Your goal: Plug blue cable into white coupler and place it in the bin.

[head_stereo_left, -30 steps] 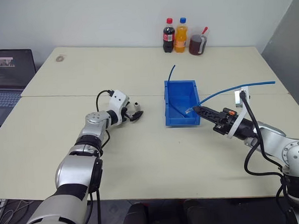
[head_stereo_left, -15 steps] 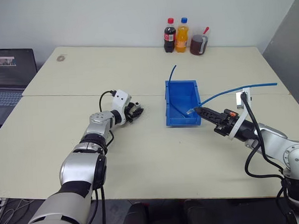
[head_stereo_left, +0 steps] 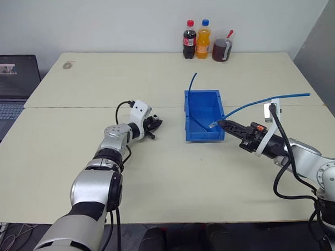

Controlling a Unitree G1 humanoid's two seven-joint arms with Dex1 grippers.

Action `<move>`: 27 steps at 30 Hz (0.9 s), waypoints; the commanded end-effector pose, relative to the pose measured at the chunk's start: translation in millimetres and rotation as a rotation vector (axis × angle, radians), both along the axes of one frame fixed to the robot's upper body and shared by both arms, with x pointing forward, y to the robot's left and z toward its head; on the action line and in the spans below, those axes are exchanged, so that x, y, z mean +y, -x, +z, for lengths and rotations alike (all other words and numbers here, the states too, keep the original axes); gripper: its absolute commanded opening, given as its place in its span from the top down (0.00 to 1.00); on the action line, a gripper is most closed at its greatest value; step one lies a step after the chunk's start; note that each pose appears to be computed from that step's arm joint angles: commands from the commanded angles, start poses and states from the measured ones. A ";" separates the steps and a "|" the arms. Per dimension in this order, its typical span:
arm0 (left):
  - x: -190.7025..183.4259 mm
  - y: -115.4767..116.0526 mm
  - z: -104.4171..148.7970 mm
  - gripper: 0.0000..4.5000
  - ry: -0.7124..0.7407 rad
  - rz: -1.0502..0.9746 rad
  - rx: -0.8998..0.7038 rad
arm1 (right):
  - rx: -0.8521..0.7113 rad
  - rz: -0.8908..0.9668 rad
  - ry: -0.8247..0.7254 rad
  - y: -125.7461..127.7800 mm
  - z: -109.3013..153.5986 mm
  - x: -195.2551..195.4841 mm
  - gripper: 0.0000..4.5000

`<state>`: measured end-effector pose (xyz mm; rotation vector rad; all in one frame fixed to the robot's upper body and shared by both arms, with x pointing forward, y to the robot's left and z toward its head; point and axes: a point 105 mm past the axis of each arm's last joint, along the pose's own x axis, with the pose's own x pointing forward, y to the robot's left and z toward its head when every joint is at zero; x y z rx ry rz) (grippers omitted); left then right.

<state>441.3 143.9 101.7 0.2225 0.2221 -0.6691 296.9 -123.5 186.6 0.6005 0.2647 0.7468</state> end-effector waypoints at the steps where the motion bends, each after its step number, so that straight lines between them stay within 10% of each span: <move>1: 5.6 2.3 13.4 0.81 -0.020 -0.070 -0.032 | -0.072 0.015 -0.016 3.7 17.4 1.7 0.96; 17: -32.0 133.6 -9.6 0.81 -0.130 -0.846 -0.011 | -0.303 0.407 0.368 18.9 12.1 46.6 0.96; 27: -54.3 140.0 -34.7 0.81 -0.128 -0.861 0.041 | -0.426 0.563 0.528 30.7 -24.3 68.0 0.96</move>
